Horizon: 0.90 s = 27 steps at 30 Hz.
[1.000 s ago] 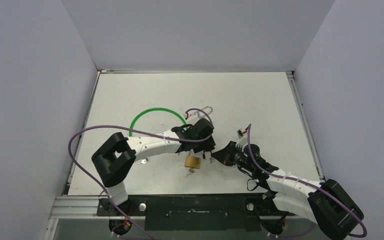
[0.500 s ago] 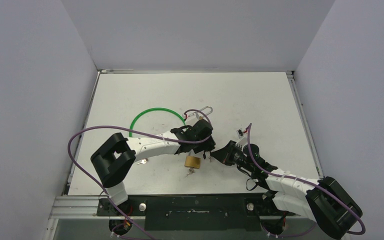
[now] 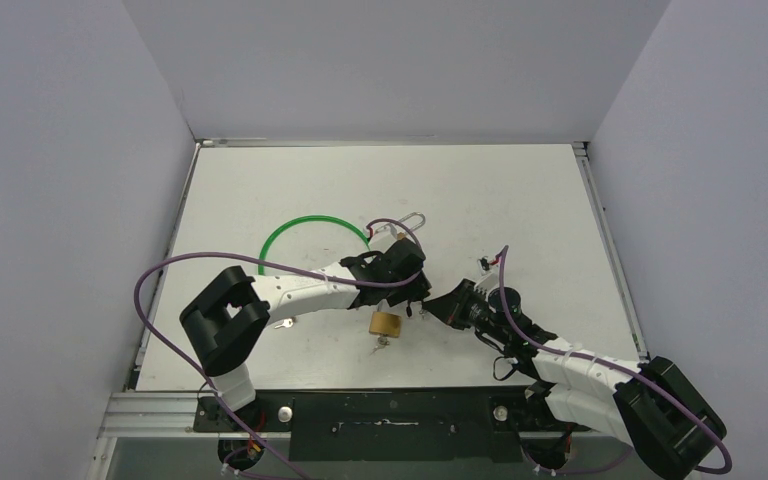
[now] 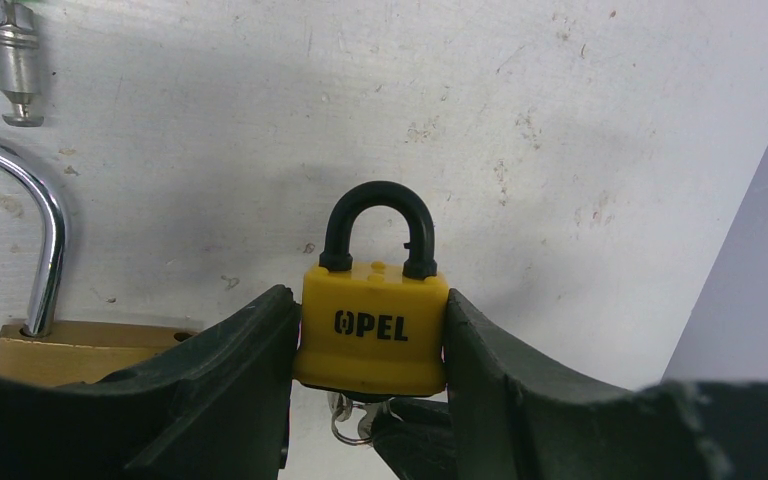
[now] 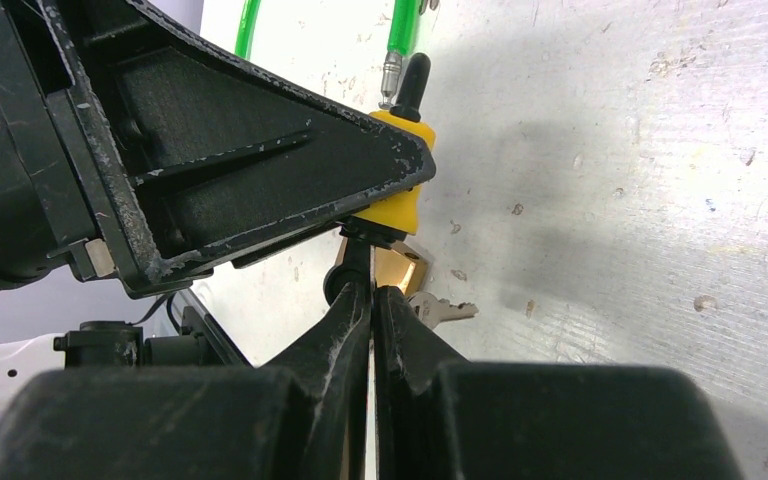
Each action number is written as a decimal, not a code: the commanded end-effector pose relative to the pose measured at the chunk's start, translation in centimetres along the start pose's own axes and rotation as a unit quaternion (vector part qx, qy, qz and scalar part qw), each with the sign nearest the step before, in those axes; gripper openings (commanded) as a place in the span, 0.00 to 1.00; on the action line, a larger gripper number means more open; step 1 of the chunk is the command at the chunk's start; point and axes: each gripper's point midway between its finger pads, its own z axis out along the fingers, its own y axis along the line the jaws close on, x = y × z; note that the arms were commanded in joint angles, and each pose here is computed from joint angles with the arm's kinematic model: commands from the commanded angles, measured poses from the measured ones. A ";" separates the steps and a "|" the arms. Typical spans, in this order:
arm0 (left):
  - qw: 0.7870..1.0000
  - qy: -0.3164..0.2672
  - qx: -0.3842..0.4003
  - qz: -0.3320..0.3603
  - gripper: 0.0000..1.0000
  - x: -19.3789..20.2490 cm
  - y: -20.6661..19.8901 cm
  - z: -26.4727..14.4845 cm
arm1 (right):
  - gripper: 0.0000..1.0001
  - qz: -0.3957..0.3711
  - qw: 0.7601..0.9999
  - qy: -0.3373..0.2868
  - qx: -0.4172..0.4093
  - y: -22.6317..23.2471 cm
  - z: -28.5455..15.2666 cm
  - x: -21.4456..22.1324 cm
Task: Unlock with the key
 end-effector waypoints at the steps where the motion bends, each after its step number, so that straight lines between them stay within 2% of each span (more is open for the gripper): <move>1: 0.999 0.002 0.045 -0.014 0.00 -0.2 -2.5 -2.2 | 0.00 -0.006 0.998 -0.058 -0.008 0.8 0.2 -2.8; 27: 0.990 0.054 0.114 -0.061 0.00 2.0 -4.6 -2.5 | 0.00 0.022 0.996 -0.060 0.057 1.3 4.0 -5.3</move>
